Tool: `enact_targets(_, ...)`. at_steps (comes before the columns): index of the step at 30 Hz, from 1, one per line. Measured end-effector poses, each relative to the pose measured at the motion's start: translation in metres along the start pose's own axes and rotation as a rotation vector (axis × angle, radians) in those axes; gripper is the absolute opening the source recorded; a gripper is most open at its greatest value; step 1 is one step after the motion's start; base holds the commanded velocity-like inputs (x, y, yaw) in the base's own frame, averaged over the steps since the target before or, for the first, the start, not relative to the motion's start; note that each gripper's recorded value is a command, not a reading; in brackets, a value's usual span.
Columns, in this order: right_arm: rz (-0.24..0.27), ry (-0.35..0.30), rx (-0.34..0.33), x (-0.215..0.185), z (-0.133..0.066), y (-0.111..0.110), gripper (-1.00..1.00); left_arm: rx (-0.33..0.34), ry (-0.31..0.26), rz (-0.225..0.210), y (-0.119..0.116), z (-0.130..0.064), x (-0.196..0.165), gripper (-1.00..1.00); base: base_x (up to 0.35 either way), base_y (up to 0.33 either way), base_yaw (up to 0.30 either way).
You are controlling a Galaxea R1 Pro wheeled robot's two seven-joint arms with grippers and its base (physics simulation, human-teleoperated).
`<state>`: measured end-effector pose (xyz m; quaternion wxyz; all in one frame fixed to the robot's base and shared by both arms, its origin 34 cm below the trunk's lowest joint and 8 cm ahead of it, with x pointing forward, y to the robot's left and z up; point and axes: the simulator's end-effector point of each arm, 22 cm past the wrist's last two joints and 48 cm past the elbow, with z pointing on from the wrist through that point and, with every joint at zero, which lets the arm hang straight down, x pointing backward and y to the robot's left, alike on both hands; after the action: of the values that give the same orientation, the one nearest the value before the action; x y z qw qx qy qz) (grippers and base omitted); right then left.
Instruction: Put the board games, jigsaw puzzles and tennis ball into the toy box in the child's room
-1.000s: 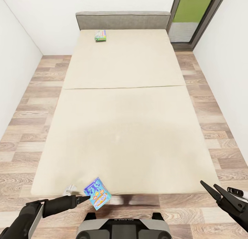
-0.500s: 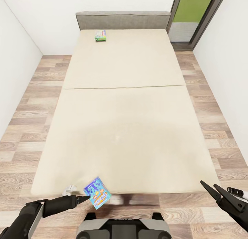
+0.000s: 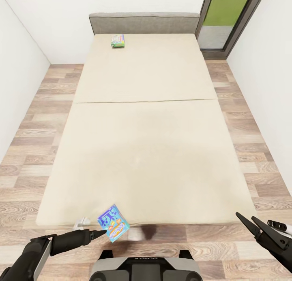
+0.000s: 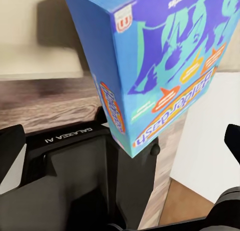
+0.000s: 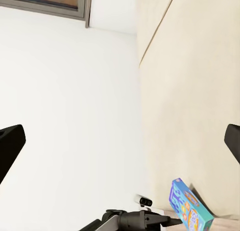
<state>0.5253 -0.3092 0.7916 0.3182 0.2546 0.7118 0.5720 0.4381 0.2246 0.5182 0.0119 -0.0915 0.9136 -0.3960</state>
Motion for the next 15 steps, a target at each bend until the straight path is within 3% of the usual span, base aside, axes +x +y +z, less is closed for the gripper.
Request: enact_targets(15,0.000,0.001,-0.001,0.0003,0.0003,0.0001,1.00,0.001,0.000,0.000,-0.0003,0.0001,-0.0001,1.00,-0.002,-0.012,0.000)
